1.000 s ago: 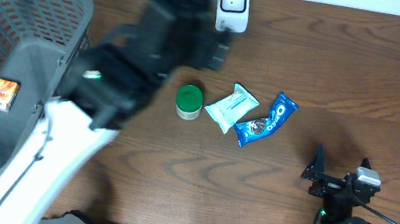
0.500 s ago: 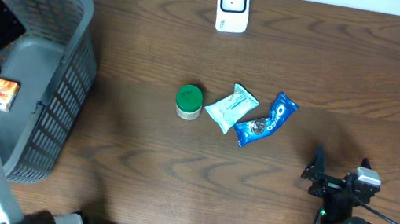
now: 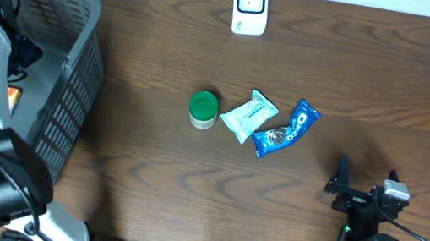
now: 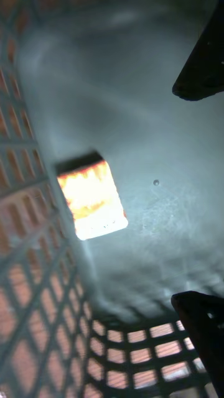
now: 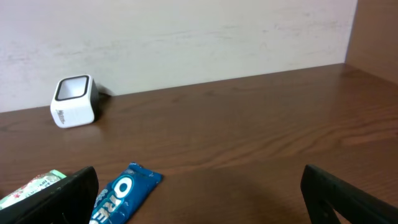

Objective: Scan the item barcode

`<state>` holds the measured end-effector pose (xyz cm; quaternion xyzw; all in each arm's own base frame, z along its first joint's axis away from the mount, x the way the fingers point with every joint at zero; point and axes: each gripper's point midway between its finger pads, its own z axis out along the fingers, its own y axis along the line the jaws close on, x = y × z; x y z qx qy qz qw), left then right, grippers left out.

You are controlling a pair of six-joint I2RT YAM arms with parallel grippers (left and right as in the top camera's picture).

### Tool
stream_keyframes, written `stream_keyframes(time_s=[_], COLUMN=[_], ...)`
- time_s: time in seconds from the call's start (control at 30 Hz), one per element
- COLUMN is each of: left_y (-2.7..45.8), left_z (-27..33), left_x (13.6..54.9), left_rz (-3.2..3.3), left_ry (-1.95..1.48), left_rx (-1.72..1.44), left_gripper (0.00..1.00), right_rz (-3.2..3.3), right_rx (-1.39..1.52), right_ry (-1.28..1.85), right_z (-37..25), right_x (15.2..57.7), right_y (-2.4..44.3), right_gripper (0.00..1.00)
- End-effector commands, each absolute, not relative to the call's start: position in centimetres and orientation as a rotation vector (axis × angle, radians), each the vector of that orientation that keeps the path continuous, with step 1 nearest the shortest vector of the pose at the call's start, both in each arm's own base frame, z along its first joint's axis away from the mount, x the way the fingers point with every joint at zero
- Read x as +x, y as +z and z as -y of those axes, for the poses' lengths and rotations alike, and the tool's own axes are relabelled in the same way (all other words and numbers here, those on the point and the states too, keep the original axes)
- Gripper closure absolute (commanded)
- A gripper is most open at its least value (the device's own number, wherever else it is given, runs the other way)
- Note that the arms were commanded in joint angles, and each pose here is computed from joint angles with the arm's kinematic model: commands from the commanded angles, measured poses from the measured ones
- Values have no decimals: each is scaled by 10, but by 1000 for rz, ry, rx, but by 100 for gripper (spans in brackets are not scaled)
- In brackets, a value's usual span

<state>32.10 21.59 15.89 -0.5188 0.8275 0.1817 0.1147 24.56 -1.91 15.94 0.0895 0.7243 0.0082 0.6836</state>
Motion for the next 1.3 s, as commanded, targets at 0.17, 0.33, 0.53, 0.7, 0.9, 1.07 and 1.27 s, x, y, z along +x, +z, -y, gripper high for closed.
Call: stream_keyframes(time_s=[0.17, 0.33, 0.53, 0.7, 0.9, 1.07, 1.27], left_y=[123, 104, 96, 96, 96, 89, 78], left_z=[-221, -225, -234, -238, -249, -258, -262], left_x=[298, 301, 319, 314, 309, 308, 319], left_rz=[-1971, -1935, -2026, -2029, -2140, -2202, -2199], left_ry=[584, 574, 551, 556, 580, 474, 387], left_rx=[-2059, -2054, -1885, -1895, -1798, -1779, -1746], left_gripper=[2, 2, 2, 2, 2, 2, 2], right_rz=[-1622, -1622, -1622, -1622, -1622, -1622, -1622], right_rx=[212, 211, 211, 211, 211, 211, 211], right_ry=[24, 23, 24, 24, 24, 24, 24], right_z=[19, 19, 19, 19, 19, 19, 19], right_x=[245, 245, 245, 245, 245, 245, 245], right_y=[159, 159, 159, 159, 159, 159, 159], right_gripper=[1, 1, 1, 1, 1, 1, 1])
